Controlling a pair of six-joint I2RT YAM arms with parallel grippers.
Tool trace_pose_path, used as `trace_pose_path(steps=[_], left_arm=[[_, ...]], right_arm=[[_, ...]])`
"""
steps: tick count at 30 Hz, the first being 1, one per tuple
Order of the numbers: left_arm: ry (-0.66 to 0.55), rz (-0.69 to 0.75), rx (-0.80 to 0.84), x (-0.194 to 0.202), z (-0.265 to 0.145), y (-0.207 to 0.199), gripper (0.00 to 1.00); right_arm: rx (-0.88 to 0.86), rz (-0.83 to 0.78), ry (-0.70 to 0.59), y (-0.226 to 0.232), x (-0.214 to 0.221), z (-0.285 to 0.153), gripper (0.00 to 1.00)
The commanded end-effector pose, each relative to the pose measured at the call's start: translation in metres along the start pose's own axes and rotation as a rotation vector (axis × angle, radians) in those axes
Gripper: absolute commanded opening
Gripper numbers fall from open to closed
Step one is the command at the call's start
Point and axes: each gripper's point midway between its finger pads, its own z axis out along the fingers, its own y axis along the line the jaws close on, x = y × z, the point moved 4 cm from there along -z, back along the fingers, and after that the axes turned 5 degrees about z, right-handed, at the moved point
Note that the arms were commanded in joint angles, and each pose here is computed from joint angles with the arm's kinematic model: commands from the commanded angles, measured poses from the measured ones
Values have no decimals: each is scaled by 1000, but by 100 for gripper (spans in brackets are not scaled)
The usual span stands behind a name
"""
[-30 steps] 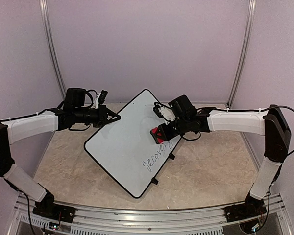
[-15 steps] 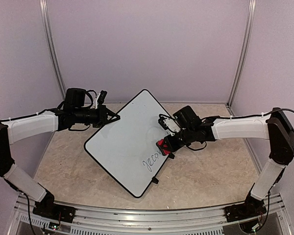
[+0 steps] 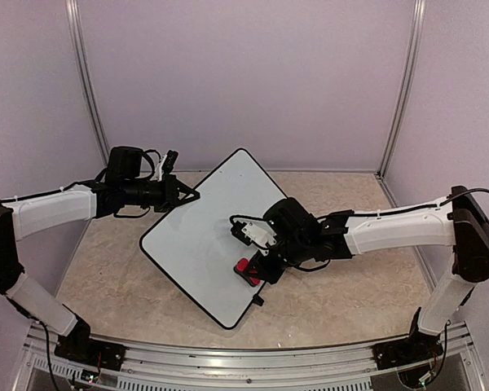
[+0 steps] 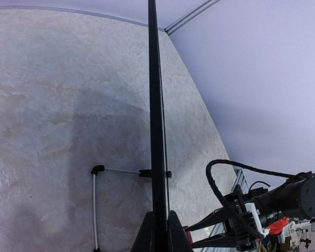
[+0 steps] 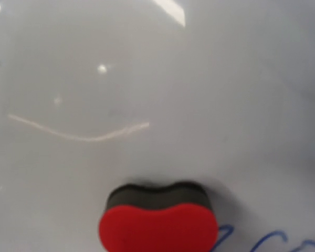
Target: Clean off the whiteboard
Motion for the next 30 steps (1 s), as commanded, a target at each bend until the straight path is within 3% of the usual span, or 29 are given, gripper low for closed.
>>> trace_pose_path(steps=[1,9,19,30], left_arm=[[-43,78,5,-6,-3,-1,0],[-43,77,9,-6,-2,-1,0],[-42,71,5,-6,-1,1,0],[-44,71,15,-7,-2,0,0]], right_arm=[[66,-31,0,-7,9,-11,21],[141,-43,91,-15,36,-2,21],[203,-179,-10,16,-7,3,21],[308,-192,133,4,30,23,21]])
